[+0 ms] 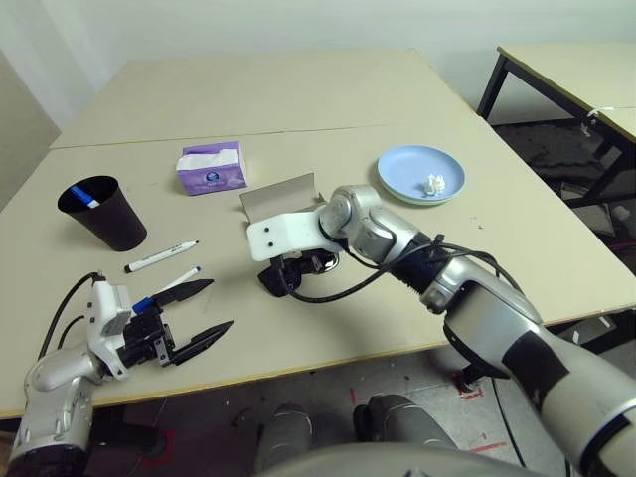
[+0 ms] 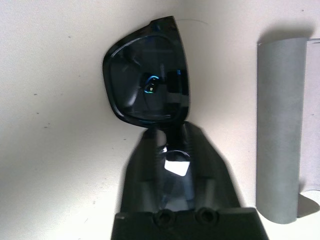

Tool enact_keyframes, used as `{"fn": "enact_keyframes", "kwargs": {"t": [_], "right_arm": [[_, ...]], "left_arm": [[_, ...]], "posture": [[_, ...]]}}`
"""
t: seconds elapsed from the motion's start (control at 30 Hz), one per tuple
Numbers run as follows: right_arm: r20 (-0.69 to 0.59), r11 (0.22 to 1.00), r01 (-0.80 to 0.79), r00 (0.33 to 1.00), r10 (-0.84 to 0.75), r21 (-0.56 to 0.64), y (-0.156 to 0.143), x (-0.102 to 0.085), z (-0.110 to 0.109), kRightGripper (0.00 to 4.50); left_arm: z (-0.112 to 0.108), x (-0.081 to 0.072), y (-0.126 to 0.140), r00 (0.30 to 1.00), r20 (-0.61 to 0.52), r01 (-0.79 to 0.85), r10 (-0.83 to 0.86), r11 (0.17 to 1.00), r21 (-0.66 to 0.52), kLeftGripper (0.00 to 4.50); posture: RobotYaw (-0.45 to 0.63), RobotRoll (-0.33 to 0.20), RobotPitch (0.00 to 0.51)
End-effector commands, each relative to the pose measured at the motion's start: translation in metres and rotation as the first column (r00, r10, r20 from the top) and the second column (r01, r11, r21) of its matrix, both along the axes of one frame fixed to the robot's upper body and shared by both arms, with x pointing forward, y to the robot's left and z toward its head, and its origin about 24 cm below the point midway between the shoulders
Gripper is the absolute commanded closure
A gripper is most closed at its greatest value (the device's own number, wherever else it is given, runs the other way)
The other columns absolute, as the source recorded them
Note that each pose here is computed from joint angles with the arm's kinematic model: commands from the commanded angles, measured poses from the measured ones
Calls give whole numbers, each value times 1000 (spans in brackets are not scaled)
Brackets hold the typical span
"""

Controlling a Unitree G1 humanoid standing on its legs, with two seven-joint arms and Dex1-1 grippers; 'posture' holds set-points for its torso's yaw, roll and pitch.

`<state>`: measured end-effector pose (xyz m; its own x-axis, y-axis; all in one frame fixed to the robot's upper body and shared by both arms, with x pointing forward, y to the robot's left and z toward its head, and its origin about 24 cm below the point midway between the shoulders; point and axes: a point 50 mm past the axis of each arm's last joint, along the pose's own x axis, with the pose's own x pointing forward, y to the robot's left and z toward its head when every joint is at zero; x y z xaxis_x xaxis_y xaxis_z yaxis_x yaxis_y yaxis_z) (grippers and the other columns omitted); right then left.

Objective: Organize and tidy the items on the table.

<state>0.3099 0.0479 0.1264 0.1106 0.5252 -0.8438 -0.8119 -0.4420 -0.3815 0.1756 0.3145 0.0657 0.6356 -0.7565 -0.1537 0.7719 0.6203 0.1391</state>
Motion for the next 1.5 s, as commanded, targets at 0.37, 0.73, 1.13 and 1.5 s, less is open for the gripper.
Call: {"fn": "enact_keyframes", "kwargs": {"t": [0.37,0.73,1.13,1.5], "right_arm": [[0,1000,-15,1000,15,-24,-1,0,-1,4463],[-7,1000,-25,1000,25,-4,2,-2,6,1457],[-7,999,-24,1000,23,-31,-3,1,-5,16],[-24,999,-28,999,27,-37,-7,-1,-10,954]], "left_arm": [[17,8,-18,999,34,0,1,1000,-23,0],[24,9,-22,1000,19,7,-6,1000,-25,0],[25,8,-30,1000,17,8,-7,1000,-27,0],[29,9,-35,1000,20,4,-3,1000,-31,0]], "posture": [[63,0,39],[56,0,43],[66,0,46],[71,0,44]]}}
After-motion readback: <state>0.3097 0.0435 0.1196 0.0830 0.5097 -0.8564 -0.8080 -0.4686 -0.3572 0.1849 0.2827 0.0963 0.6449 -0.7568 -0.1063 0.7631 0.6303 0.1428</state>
